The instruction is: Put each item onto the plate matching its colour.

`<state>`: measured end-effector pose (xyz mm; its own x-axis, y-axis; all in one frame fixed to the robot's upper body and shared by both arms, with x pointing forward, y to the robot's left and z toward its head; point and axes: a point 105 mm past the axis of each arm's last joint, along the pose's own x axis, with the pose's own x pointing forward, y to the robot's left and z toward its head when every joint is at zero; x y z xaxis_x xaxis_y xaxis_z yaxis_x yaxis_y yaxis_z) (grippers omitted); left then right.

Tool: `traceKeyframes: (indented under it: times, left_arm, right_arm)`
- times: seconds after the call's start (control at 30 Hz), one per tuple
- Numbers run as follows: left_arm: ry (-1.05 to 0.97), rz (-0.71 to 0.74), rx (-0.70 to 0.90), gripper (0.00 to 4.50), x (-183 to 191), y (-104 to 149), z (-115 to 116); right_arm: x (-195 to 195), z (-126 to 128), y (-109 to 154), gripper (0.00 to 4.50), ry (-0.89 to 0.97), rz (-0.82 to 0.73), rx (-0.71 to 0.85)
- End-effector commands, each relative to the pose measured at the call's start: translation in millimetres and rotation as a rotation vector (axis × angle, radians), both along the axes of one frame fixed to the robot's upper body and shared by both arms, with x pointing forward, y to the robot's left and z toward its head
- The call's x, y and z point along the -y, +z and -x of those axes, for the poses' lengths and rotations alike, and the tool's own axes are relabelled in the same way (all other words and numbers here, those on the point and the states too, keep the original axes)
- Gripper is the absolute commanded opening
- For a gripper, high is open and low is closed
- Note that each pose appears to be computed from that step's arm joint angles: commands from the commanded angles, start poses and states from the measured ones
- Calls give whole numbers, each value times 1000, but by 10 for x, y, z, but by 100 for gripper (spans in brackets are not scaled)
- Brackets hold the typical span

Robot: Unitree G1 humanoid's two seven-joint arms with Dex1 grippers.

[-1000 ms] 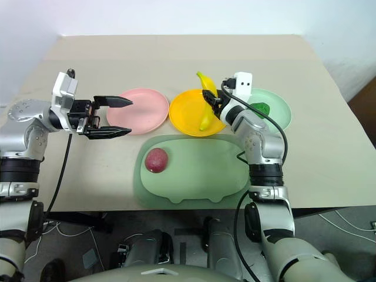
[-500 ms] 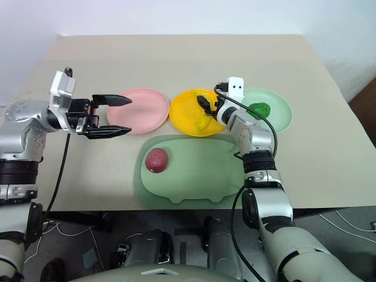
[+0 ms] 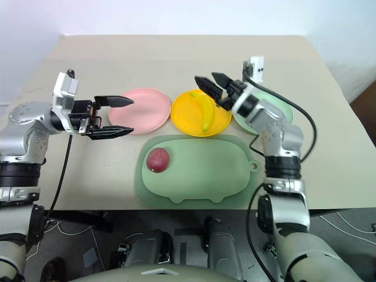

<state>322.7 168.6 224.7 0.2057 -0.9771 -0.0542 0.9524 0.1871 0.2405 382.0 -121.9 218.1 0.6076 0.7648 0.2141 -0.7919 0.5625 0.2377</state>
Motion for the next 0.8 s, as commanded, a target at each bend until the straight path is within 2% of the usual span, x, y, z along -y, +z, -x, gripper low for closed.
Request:
traceKeyframes:
  times: [0.03,0.23,0.33,0.5,0.6,0.8]
  left_arm:
    - [11,14,66,450,57,116,-6]
    - [-14,13,46,450,96,71,44]
    - [-16,6,42,450,90,58,47]
    - [-29,-3,25,450,84,25,62]
    - [-42,0,-11,450,142,-37,94]
    - [-58,-22,-46,450,312,-209,213]
  right_arm:
    - [126,193,-109,444,71,69,43]
    - [244,648,-372,444,311,189,-37]
    - [350,651,-323,444,276,282,14]
    - [523,748,-246,444,334,367,54]
    - [590,743,-378,444,322,486,107]
    - [564,793,-335,444,381,446,107]
